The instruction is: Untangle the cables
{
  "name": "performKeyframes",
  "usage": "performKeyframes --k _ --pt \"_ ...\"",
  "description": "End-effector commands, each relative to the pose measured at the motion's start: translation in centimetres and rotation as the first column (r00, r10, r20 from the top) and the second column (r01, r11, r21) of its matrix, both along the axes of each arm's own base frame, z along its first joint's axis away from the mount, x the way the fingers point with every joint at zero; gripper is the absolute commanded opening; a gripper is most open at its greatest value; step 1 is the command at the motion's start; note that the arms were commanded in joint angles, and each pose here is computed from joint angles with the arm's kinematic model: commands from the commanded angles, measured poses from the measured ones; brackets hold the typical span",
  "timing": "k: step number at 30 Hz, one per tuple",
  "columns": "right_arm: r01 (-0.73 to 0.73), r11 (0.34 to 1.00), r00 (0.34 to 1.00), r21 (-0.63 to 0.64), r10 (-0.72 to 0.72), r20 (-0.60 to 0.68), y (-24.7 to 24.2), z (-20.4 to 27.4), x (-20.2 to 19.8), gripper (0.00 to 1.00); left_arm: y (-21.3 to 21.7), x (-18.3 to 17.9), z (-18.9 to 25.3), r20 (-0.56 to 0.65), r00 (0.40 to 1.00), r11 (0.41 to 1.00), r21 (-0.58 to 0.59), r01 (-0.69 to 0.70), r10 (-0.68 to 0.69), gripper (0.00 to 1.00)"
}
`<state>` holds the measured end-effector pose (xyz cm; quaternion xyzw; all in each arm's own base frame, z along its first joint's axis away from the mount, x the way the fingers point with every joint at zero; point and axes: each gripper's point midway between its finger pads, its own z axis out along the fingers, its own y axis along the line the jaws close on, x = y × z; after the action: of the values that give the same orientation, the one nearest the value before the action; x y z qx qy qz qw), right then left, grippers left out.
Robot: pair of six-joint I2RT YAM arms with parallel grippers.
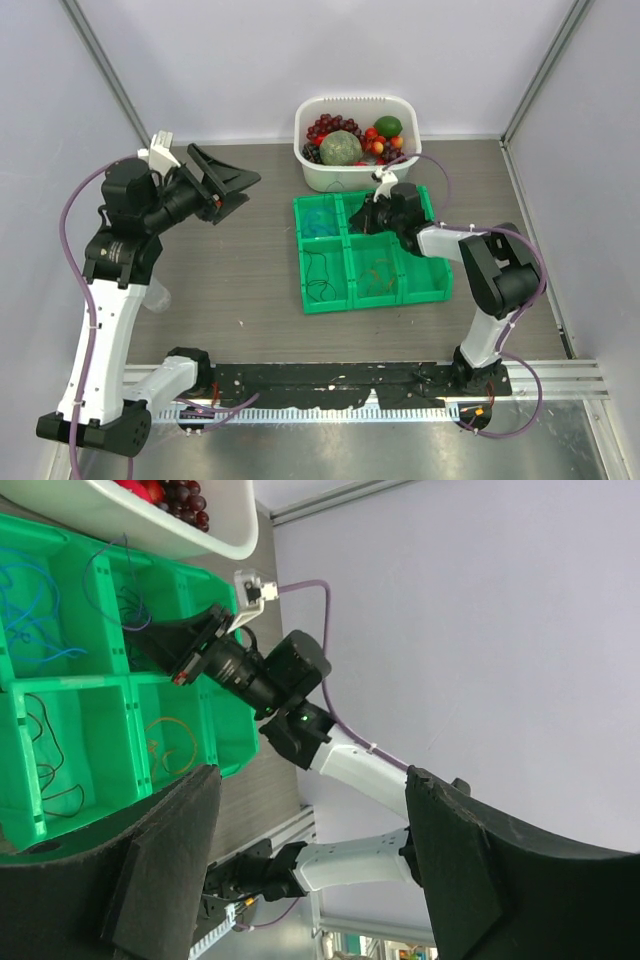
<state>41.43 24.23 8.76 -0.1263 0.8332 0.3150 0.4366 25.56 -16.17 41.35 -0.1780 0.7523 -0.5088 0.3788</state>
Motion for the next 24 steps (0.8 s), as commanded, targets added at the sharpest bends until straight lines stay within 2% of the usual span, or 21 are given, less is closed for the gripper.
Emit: performKeyframes --k 1,5,10,11,18,24 --pt "0.018 0.999 0.985 0.043 -0.025 0.170 -0.6 2.5 0.6 0.01 -0.1 -0.7 1.9 0.066 0.997 1.000 0.011 0.028 -0.028 0.77" --pt "0.115 0.991 0.993 -0.066 -0.113 0.029 -2.6 1.0 0.1 0.01 -0.1 -0.5 1.6 0.060 0.998 0.999 0.022 0.034 -0.035 0.78" --pt "0.211 0.967 0.975 -0.145 -0.219 -0.043 -4.9 2.9 -1.5 0.01 -0.3 0.1 1.2 0.056 0.998 0.999 0.018 0.040 -0.041 0.78" --pt "0.217 0.962 0.968 -0.168 -0.234 -0.088 -5.3 2.7 -2.1 0.01 -0.3 0.2 1.2 0.059 0.997 0.999 0.017 0.040 -0.041 0.77" --pt "0.172 0.938 0.918 -0.301 -0.264 -0.296 -6.2 1.2 -4.9 0.02 -0.8 1.2 1.2 0.055 0.997 0.998 -0.018 0.063 -0.062 0.78" --pt "0.128 0.913 0.888 -0.388 -0.280 -0.364 -6.5 0.2 -5.1 0.06 -1.0 1.3 0.8 0.039 0.996 0.997 -0.025 0.076 -0.075 0.78"
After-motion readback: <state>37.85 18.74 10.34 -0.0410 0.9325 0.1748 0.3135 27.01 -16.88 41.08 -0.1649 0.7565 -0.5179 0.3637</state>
